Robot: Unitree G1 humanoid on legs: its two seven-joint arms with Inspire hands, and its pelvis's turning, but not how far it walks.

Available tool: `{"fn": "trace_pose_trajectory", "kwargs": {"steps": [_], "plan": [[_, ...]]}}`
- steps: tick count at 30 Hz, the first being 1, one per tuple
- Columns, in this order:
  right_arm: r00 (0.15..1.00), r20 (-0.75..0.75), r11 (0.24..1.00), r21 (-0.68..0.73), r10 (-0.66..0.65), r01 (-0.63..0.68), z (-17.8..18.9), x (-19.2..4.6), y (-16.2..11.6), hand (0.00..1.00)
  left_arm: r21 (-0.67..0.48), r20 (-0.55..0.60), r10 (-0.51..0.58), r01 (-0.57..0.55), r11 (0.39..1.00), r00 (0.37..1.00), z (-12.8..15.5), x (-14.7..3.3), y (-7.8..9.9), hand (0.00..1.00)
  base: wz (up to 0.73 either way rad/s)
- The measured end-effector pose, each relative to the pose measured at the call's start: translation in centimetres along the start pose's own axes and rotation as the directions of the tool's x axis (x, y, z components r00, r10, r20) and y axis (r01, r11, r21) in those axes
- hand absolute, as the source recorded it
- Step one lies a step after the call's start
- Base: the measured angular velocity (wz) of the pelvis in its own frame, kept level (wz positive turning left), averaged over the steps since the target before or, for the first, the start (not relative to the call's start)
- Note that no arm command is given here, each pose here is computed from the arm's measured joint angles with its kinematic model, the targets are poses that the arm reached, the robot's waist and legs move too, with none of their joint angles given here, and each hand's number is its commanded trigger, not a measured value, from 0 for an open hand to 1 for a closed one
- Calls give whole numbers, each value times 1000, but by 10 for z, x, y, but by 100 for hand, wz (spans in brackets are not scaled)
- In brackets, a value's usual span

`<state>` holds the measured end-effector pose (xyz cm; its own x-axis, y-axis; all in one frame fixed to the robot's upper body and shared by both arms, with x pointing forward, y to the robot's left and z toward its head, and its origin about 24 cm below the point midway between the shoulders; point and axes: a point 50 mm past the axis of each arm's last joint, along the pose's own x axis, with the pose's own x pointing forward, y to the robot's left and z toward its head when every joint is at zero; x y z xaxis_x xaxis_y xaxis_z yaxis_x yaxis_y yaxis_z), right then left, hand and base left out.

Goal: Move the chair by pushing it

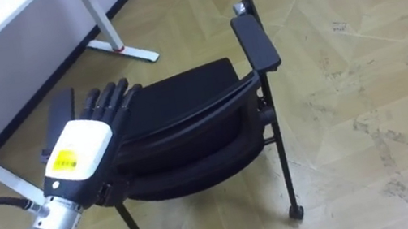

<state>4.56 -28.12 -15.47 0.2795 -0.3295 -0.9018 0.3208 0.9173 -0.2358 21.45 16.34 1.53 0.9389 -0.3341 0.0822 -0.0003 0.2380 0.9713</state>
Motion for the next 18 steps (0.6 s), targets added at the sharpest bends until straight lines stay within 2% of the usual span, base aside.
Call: {"fn": "trace_pose_trajectory", "kwargs": {"steps": [8, 13, 18], "plan": [[1000, 8, 1000, 1, 5, -5, 2, 0, 1, 0, -19, -20, -13, 13, 1000, 1000, -3, -1, -3, 0, -4], [1000, 15, 1000, 13, 7, -7, 3, 0, 1, 0, -35, -68, -62, 60, 998, 996, -12, -4, -15, 0, 0], [1000, -5, 999, 35, 8, -8, -5, -1, 0, 0, -55, -80, -63, 58, 997, 995, -10, 0, -19, 0, 0]]}}
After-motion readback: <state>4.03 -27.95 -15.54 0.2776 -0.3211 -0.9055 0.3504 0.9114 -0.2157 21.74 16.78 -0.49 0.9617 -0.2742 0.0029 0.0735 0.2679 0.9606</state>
